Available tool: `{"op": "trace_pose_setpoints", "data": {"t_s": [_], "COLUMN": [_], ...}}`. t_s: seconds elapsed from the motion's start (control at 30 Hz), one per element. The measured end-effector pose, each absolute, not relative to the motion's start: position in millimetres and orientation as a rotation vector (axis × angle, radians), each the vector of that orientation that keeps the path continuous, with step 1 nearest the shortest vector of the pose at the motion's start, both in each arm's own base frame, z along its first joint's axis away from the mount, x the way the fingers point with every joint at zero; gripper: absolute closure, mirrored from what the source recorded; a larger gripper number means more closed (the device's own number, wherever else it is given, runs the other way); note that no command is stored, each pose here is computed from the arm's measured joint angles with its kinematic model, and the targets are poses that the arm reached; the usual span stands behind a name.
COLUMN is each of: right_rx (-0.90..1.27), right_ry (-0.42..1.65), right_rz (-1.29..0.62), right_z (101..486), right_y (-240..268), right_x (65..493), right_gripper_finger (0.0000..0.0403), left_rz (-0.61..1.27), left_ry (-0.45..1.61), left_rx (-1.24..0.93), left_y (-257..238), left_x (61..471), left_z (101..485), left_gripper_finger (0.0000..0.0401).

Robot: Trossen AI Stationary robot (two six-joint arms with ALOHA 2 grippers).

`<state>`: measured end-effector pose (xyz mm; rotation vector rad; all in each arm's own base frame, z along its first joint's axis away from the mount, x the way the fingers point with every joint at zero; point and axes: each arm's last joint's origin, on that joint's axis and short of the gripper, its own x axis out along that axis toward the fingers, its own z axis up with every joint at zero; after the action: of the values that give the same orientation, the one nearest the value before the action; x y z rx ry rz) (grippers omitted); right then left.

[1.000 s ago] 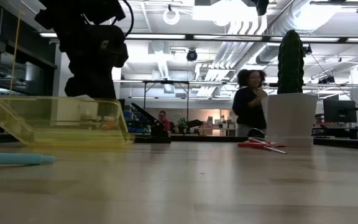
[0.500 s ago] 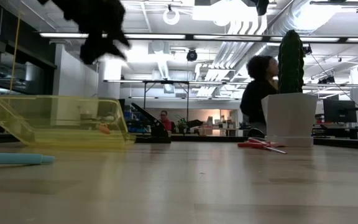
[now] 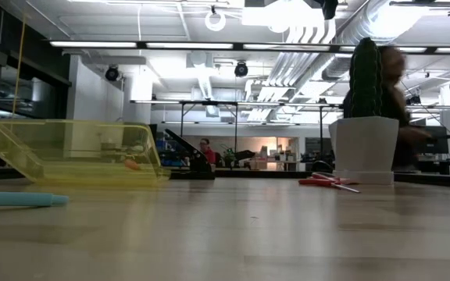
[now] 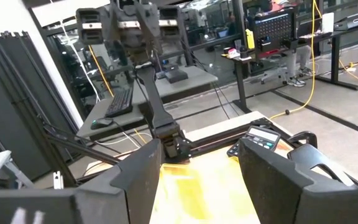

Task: Pack school essentials
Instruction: Put the red scissors into the yellow supply box

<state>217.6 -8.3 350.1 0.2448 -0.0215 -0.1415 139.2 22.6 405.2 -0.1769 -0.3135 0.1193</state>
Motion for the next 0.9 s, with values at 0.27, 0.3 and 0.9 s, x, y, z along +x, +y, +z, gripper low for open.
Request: {"op": "trace_pose_setpoints", "data": {"t_s": [0.27,0.3,0.9], "right_rx": [0.246,0.250,0.768], "right_ry": [-0.022,-0.022,0.457], "right_rz": [-0.142,-0.142,-0.570], "right_z": [350,350,276], "right_y": [-8,-8,-19], "right_x": [218,218,231], "right_gripper_finger": [0.0195,0.0195,0.0195], "left_rz": [0.106,0.107,0.119], "left_ry": [-0.292,-0.291,-0.283], "left_rx": [-0.167,-0.167,-0.170], "left_y": [20,20,21], "left_x": [144,145,147], "left_z": [402,402,401], "left_gripper_finger": [0.0261,0.0261,0.0261]}}
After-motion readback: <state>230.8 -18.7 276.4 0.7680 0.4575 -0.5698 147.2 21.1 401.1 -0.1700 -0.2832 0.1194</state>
